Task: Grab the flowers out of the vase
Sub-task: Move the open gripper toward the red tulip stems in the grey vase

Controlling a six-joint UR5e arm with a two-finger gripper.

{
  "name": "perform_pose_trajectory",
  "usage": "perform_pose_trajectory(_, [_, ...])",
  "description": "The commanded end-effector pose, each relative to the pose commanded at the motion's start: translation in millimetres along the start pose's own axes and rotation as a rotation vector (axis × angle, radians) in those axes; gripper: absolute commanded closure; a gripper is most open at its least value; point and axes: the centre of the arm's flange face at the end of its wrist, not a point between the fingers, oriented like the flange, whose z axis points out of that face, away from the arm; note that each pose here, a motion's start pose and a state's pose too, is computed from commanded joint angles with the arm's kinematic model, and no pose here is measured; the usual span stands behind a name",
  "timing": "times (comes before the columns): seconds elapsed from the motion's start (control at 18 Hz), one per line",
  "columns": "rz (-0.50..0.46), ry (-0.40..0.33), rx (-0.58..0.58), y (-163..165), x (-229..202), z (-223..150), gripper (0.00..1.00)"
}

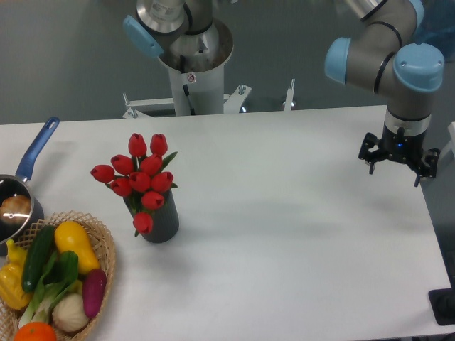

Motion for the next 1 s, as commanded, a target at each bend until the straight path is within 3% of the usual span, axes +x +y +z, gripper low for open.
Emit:
perform_pose_trajectory(0.22, [0.008,-0.01,0.011,-6,3,-9,0.0])
perform_pose_trajectory(0.44, [0.044,0.053,0.012,-27,48,21,0.0])
perform_pose_trajectory(0.56, [0.053,0.022,0.051,-31,66,13,0.0])
perform_pose_trajectory(0.72, [0.056,0.046,0.129,-38,84,7,0.0])
perform_pose_trajectory(1.0, [0.053,0.049,0.139,-45,90,4,0.0])
